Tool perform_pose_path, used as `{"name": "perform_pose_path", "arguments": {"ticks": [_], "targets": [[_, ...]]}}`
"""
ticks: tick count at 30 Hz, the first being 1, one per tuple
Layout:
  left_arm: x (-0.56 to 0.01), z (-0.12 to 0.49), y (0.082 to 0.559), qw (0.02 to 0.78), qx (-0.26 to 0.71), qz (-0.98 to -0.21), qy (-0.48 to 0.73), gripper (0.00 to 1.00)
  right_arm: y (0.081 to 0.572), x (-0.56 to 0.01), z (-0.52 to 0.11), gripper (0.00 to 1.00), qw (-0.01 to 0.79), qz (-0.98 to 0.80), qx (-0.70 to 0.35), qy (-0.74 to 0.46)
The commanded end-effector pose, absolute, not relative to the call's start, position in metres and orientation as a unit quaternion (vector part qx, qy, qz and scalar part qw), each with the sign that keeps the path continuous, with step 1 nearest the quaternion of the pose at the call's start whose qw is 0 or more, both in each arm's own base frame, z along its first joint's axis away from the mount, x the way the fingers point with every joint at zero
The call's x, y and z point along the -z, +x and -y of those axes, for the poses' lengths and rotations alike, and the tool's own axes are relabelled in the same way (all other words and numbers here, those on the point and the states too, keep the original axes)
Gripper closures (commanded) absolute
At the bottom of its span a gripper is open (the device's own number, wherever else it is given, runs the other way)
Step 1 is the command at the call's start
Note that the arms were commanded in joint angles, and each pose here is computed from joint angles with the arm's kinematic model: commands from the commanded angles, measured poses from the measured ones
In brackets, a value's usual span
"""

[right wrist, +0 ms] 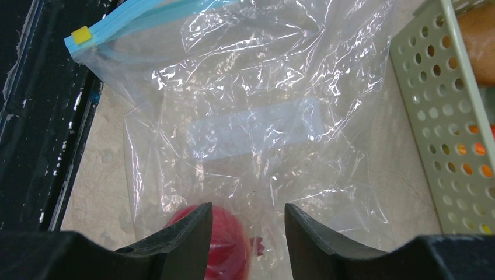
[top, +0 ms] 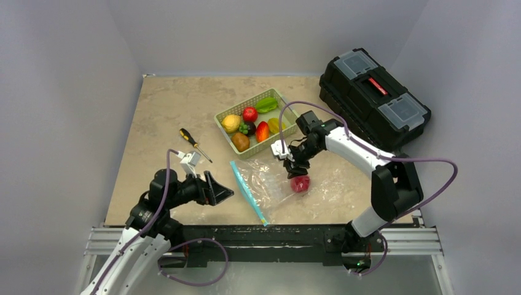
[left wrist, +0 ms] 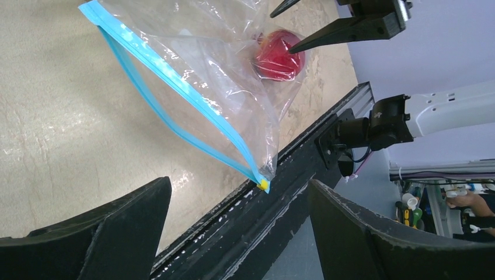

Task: Open the zip-top bag and remove the fake food
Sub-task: Pick up the fake fruit from the zipper food storage bag.

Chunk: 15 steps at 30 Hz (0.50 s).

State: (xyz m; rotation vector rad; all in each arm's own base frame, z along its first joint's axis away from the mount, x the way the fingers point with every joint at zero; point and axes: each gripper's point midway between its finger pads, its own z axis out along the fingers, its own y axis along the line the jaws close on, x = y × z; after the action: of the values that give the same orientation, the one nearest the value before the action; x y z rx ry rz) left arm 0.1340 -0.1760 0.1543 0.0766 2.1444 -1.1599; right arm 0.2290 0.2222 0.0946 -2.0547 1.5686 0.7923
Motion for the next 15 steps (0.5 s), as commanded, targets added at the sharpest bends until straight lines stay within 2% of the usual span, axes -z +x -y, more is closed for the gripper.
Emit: {"name": "perform_pose_path", "arguments": {"ticks": [1,4,10,15], "targets": [[-0.152,0.177,0.139,0.351,0.447,-0.822,0.023,0.15,0.227,-0.108,-0.225,0.52,0.247,-0.534,-0.288,-0.756],[-0.149,0.179,0.139,0.345,0.450,-0.824,0.024,0.23,0.225,-0.106,-0.224,0.52,0.248,-0.527,-0.286,-0.761],[-0.138,0.185,0.140,0.323,0.459,-0.827,0.022,0.45,0.228,-0.101,-0.216,0.53,0.242,-0.529,-0.262,-0.770],[-0.125,0.195,0.143,0.302,0.466,-0.831,0.023,0.56,0.220,-0.109,-0.203,0.50,0.246,-0.520,-0.234,-0.784]]}}
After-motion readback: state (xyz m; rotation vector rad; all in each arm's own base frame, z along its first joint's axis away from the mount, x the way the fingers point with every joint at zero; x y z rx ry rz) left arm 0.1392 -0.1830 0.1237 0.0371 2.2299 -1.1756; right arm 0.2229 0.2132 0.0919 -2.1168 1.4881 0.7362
